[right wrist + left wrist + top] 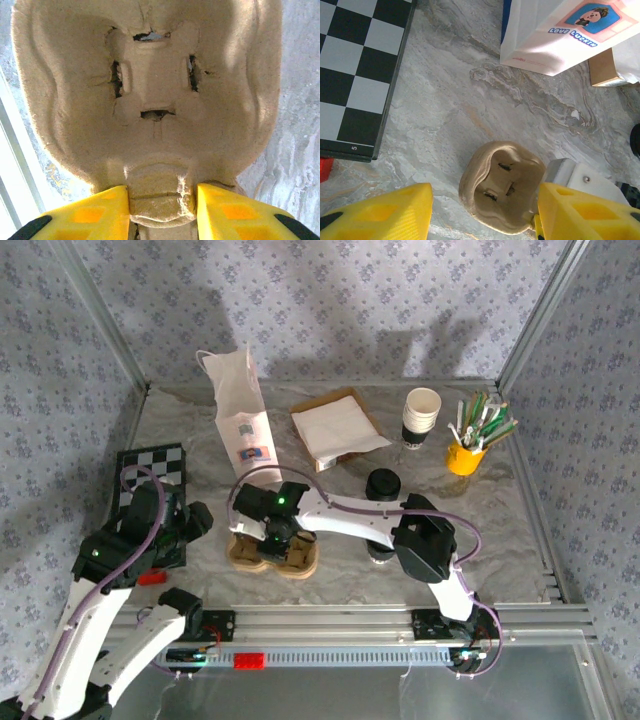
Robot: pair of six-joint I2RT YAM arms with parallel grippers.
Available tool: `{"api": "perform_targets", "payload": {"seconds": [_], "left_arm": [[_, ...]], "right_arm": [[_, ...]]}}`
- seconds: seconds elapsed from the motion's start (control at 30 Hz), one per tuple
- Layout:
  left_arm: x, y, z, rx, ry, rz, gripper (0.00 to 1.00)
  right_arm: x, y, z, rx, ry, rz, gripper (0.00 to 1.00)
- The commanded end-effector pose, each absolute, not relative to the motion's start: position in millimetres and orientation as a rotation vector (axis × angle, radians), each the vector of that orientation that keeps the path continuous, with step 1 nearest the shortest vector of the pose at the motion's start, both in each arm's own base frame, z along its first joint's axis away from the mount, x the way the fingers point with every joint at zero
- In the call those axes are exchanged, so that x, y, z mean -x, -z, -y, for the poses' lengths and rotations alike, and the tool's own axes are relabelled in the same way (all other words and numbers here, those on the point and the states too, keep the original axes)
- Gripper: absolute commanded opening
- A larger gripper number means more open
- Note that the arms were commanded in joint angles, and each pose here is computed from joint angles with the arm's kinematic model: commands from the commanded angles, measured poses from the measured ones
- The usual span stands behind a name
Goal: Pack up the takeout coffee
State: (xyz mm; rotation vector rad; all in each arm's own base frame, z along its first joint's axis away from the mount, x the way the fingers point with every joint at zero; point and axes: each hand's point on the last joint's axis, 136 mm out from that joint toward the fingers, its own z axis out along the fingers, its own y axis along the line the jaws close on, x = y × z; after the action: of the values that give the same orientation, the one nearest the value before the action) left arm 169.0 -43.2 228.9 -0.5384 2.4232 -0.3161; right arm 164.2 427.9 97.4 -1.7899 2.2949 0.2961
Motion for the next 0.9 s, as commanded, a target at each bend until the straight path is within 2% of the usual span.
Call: {"api": "perform_targets", "payload": {"seconds": [0.0,0.2,0.53,0.77,0.87], "left_arm": [[-166.6,-240.0,38.8,0.554,0.321,-2.390,0.58],[-166.4,-242.0,37.3,0.555,0.317,-2.380,0.58],[-167.1,-239.7,38.9,0.556,0.326,-2.382,0.58],[-166.5,-237.0,38.7,0.559,0.323,-2.387,0.58],[-166.4,-237.4,37.9,0.563,0.320,-2.385,0.58]], "right_arm": [[-166.1,-140.1,-421.1,1.673,-0.347,-2.335,0.37],[-164.8,-156.8,-406.5,1.519,-0.359,-2.459,0.35],[-168.2,-142.5,-403.7,1.321,-0.322,-2.586,0.36],[-165.6,-118.7,-406.5,1.339,-0.282,-2.588,0.36],[-163.3,-114.0,-406.4,1.351,-0.268,-2.592,0.40]]}}
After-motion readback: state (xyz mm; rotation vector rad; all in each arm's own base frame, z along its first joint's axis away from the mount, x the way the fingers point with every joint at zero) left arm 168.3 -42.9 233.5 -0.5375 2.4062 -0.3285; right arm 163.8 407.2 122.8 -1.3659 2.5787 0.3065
